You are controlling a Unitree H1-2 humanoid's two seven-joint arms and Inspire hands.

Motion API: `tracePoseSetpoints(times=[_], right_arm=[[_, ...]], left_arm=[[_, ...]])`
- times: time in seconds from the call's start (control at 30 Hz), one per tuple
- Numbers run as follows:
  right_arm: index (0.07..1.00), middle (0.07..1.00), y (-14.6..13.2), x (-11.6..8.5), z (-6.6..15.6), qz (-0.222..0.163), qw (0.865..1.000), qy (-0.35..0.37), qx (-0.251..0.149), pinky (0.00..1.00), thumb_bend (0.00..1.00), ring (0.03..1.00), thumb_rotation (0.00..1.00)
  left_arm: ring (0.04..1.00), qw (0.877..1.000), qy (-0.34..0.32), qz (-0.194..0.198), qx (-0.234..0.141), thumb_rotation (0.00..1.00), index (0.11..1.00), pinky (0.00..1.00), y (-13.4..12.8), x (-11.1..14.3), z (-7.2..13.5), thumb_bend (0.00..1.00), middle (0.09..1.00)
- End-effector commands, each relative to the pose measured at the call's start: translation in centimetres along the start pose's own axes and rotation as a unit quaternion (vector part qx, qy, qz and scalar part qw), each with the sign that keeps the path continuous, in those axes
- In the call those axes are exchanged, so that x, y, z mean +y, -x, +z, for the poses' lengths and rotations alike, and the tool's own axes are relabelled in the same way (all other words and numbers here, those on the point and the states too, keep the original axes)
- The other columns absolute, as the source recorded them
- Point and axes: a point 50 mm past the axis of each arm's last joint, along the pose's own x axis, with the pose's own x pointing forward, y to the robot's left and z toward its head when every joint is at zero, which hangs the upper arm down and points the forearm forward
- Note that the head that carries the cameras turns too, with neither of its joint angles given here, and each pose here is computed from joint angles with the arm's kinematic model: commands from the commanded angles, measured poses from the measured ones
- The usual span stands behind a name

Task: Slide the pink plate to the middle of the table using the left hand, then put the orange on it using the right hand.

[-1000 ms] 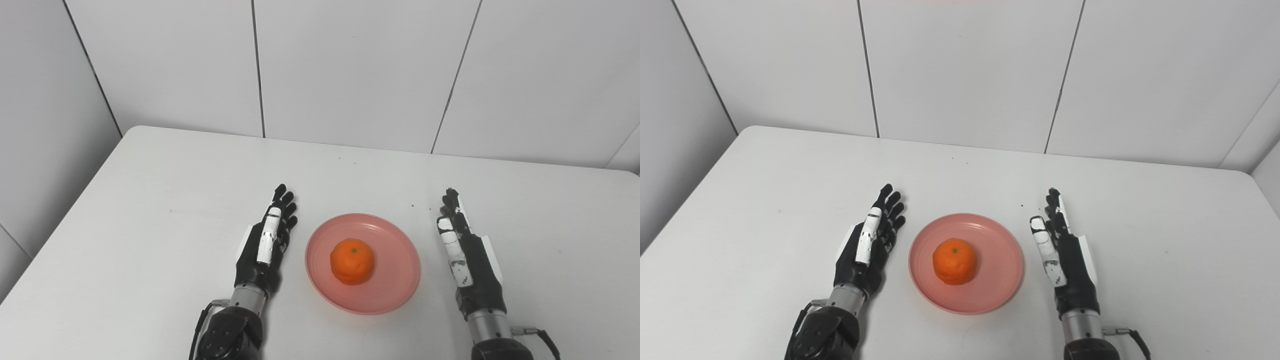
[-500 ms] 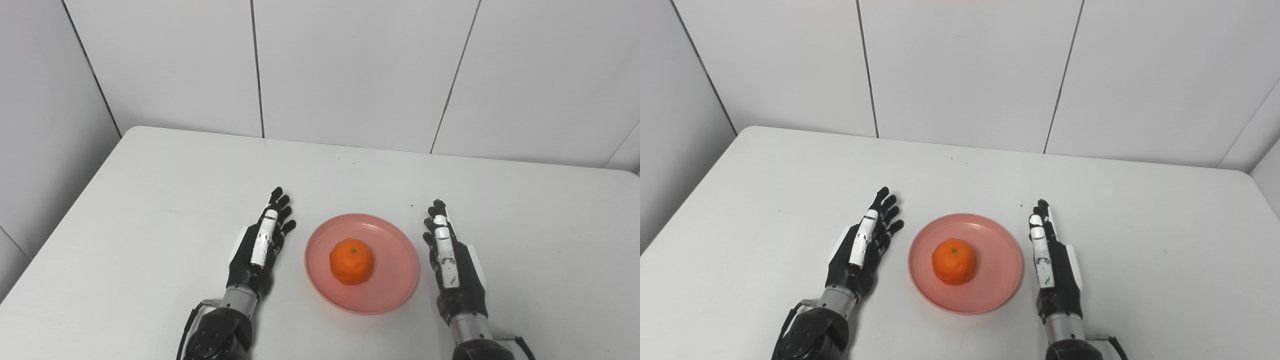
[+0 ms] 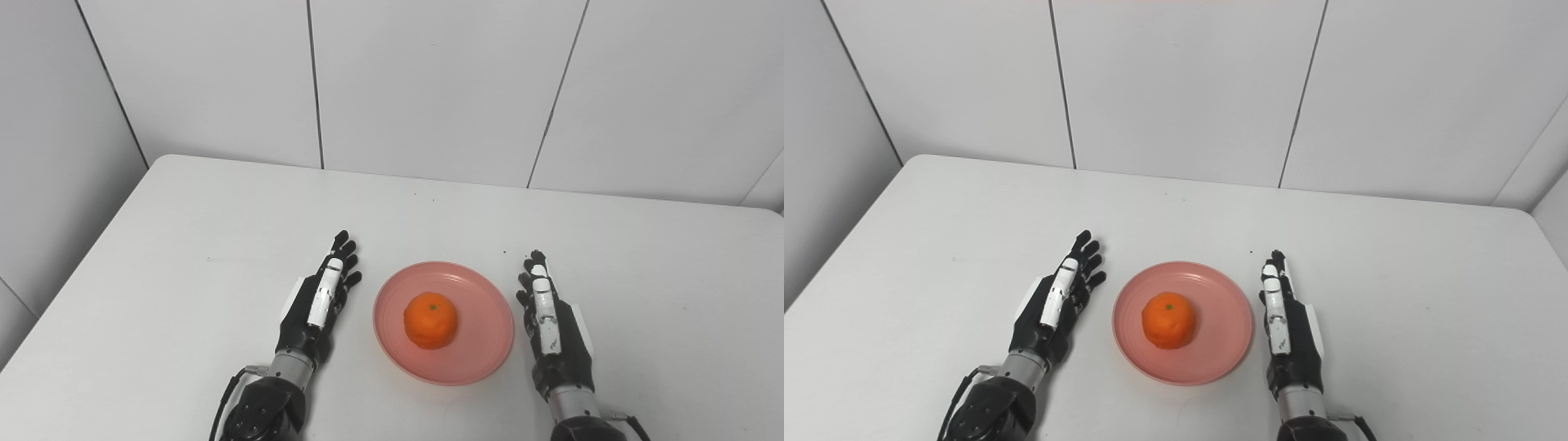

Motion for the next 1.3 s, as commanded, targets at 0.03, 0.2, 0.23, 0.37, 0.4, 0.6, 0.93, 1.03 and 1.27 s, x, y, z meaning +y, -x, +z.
tracePoseSetpoints(times=[0.03,0.2,0.23,0.37,0.4,0.6,0.93,1.03,1.27], right_arm=[[1.000,1.000,-0.2,0.4,1.6,0.004,1.000,-0.008,-0.024,1.00,0.26,1.000,1.00],[1.000,1.000,-0.2,0.4,1.6,0.004,1.000,-0.011,-0.021,1.00,0.27,1.000,1.00],[1.000,1.000,-0.2,0.3,1.6,0.004,1.000,-0.010,-0.023,1.00,0.27,1.000,1.00],[1.000,1.000,-0.2,0.3,1.7,0.001,1.000,-0.005,-0.027,1.00,0.27,1.000,1.00],[1.000,1.000,-0.2,0.3,1.7,-0.001,1.000,-0.003,-0.026,1.00,0.27,1.000,1.00],[1.000,1.000,-0.3,0.3,1.5,-0.005,1.000,-0.003,-0.024,1.00,0.28,1.000,1.00],[1.000,1.000,-0.3,0.3,1.5,-0.005,1.000,-0.003,-0.026,1.00,0.28,1.000,1.00],[1.000,1.000,-0.4,0.8,1.5,-0.005,1.000,-0.012,-0.022,1.00,0.28,1.000,1.00],[1.000,1.000,-1.1,2.4,1.0,-0.015,0.999,-0.006,-0.031,1.00,0.28,1.000,1.00]], left_arm=[[1.000,0.999,-0.015,-0.007,-0.028,1.00,1.000,1.00,0.1,-0.3,1.3,0.39,1.000],[1.000,0.999,-0.024,-0.012,-0.031,1.00,1.000,1.00,0.1,-0.3,1.5,0.39,1.000],[1.000,0.999,-0.024,-0.012,-0.032,1.00,1.000,1.00,0.1,-0.3,1.6,0.38,1.000],[1.000,0.999,-0.031,-0.012,-0.033,1.00,1.000,1.00,0.2,-0.4,1.5,0.38,1.000],[1.000,0.999,-0.035,-0.011,-0.032,1.00,1.000,1.00,0.2,-0.4,1.5,0.38,1.000],[1.000,0.998,-0.046,-0.005,-0.036,1.00,1.000,1.00,0.2,-0.3,1.2,0.38,1.000],[1.000,0.998,-0.050,-0.004,-0.040,1.00,1.000,1.00,0.3,-0.2,1.1,0.38,1.000],[1.000,0.998,-0.054,-0.005,-0.036,1.00,1.000,1.00,0.4,0.3,1.0,0.40,1.000],[1.000,0.998,-0.037,-0.028,-0.043,1.00,1.000,1.00,0.3,2.6,0.9,0.39,1.000]])
